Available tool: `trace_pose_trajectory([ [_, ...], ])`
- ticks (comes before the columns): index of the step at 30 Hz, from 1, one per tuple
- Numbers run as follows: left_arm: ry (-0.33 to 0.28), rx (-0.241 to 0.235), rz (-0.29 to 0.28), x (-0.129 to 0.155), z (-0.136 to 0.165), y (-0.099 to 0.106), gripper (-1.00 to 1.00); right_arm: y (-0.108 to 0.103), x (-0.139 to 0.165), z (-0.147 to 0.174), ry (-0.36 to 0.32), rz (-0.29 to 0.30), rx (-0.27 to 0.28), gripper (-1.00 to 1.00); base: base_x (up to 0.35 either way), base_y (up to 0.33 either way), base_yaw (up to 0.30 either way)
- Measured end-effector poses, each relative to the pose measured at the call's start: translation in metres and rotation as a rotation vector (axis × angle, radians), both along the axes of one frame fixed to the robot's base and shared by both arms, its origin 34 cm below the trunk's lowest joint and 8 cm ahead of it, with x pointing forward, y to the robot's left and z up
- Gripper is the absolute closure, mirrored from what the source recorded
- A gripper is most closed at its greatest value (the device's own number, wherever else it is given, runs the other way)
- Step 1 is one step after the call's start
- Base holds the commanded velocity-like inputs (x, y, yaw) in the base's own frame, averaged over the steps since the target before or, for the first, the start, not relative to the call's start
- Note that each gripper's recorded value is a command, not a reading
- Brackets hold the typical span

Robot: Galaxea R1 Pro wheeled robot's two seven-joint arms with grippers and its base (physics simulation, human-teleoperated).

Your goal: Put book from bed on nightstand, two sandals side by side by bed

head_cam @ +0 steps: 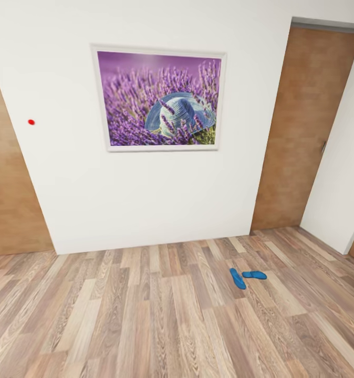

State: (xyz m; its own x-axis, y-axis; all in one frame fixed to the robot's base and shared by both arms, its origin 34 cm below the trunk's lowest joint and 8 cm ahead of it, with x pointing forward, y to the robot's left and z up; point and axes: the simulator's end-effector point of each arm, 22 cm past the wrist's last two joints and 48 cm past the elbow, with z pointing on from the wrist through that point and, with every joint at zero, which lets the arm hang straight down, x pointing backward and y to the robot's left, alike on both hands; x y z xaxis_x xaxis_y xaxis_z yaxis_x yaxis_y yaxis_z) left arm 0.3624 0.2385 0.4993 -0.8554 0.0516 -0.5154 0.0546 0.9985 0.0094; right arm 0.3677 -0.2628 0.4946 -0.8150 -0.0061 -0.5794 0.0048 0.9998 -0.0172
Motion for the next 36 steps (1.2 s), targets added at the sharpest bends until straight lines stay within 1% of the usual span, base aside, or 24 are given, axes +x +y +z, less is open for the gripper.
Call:
trace_pose_trajectory([
  [22,-0.001,0.004,-0.001,-0.0001,-0.0001,0.0028,-1.00,0.0006,0.0000,0.0000,0.000,0.006,-0.001,-1.00,0.265,-0.194,0.013],
  [36,0.000,0.005,-0.001,-0.0003,-0.0002,0.0029,-1.00,0.0008,0.0001,0.0000,0.000,0.008,-0.002,-1.00,0.271,-0.229,0.000],
])
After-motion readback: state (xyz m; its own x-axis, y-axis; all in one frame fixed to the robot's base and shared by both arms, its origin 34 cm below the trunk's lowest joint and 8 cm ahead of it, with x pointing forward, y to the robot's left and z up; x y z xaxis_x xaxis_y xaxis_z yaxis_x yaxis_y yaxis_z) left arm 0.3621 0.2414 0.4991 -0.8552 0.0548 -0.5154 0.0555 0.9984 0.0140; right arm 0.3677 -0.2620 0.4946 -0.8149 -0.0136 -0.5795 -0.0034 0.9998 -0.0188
